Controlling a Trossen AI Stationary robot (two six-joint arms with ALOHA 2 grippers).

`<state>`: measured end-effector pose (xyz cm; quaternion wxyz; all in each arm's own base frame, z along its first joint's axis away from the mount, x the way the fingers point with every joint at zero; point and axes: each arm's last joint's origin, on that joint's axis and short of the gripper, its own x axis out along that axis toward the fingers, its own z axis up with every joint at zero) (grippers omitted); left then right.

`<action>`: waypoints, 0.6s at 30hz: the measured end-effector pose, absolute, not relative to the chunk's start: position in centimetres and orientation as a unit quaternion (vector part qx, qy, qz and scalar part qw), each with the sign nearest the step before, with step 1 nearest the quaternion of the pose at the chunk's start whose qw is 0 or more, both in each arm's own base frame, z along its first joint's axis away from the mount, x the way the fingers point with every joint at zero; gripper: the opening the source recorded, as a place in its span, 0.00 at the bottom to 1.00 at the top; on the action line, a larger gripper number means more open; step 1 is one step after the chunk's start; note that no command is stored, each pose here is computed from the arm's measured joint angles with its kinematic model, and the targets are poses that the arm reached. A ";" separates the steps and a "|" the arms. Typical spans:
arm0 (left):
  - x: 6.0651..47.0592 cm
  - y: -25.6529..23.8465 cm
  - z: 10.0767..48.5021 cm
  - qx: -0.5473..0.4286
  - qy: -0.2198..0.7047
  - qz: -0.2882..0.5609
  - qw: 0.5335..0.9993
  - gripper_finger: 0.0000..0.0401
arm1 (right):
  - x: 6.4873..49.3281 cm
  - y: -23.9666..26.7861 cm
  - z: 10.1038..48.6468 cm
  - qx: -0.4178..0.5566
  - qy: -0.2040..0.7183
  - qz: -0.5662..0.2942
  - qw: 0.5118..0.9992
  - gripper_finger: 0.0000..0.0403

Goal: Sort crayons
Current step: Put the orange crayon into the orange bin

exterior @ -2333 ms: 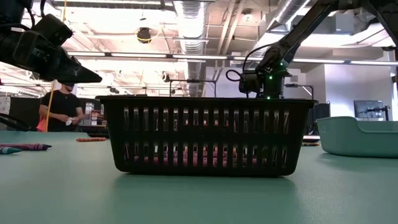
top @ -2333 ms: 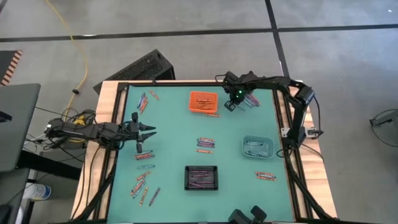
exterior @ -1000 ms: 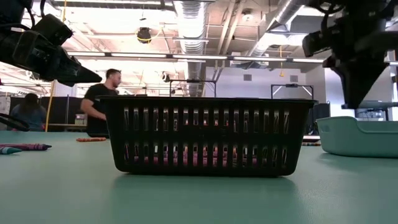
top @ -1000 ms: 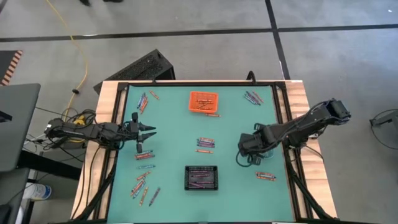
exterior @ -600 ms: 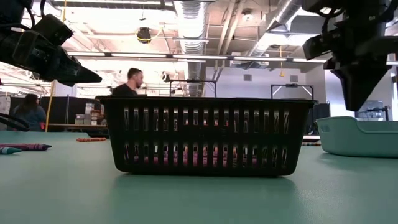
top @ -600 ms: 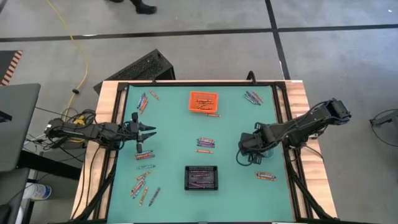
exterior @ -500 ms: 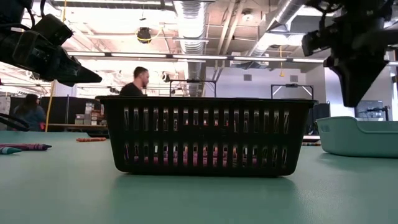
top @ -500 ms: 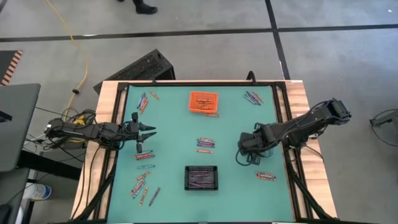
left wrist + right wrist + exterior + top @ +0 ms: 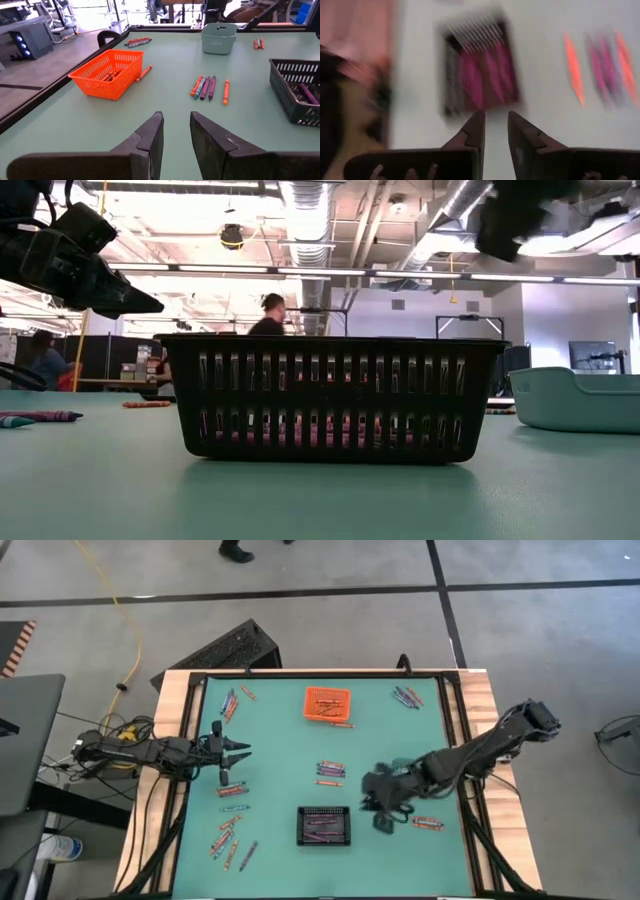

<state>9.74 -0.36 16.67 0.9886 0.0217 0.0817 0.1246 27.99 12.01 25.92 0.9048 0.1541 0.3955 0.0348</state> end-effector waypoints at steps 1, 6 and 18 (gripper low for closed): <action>9.7 -0.4 16.7 0.022 0.082 0.124 0.989 0.21 | 29.0 12.6 26.0 0.138 0.355 0.062 0.922 0.19; 9.7 -0.4 16.7 0.022 0.082 0.124 0.989 0.21 | 34.0 14.5 24.6 0.055 0.224 0.143 0.963 0.19; 9.7 -0.4 16.7 0.022 0.082 0.124 0.989 0.21 | 47.6 17.1 20.9 -0.118 0.159 0.201 0.959 0.19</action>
